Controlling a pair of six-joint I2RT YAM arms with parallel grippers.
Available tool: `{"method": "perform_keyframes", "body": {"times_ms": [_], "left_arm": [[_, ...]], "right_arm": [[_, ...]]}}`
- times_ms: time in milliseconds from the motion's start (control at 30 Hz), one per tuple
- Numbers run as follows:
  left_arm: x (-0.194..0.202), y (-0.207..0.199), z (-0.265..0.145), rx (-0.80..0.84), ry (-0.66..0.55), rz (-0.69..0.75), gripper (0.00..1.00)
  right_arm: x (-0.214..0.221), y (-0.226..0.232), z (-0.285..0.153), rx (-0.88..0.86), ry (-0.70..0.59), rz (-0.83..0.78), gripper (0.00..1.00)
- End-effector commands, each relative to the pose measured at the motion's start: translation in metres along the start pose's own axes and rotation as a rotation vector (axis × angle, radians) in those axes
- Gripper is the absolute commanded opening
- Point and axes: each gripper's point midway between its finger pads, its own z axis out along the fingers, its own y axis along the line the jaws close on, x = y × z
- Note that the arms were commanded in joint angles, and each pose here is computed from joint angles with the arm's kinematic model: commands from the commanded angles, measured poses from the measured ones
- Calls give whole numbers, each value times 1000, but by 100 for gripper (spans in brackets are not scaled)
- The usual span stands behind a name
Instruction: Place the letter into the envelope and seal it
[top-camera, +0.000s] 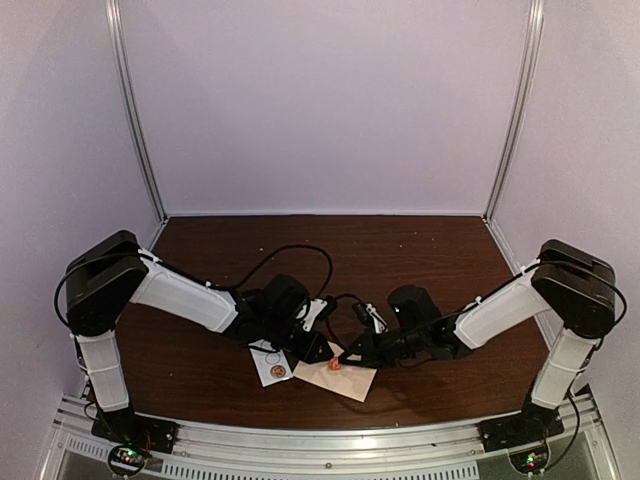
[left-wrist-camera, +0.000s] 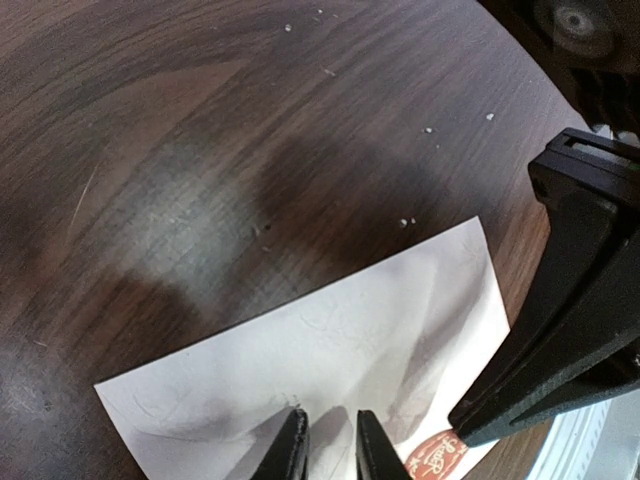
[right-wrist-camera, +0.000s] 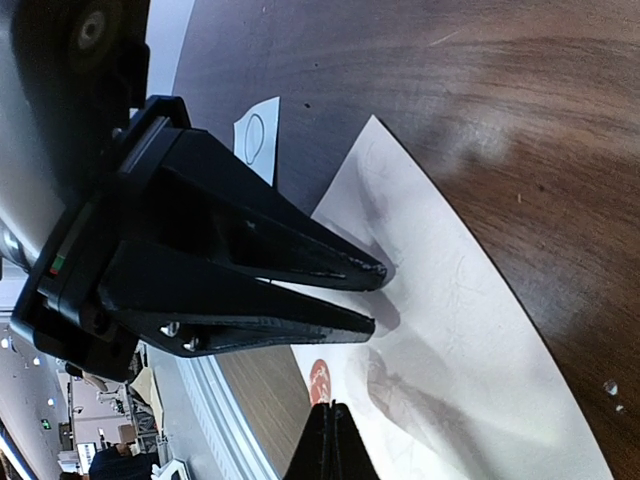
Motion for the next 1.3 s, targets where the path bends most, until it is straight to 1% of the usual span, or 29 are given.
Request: {"method": "perform_keyframes", "body": {"times_ms": [0, 933, 1267], "left_arm": [[8, 3, -2, -20, 12, -2, 19], [7, 2, -2, -18, 5, -3, 19], [-15, -14, -22, 14, -67, 1, 21]], "right_arm": [[0, -6, 5, 38, 3, -14, 0], [5, -25, 14, 105, 19, 0, 0], [7, -32, 14, 130, 25, 7, 0]]}}
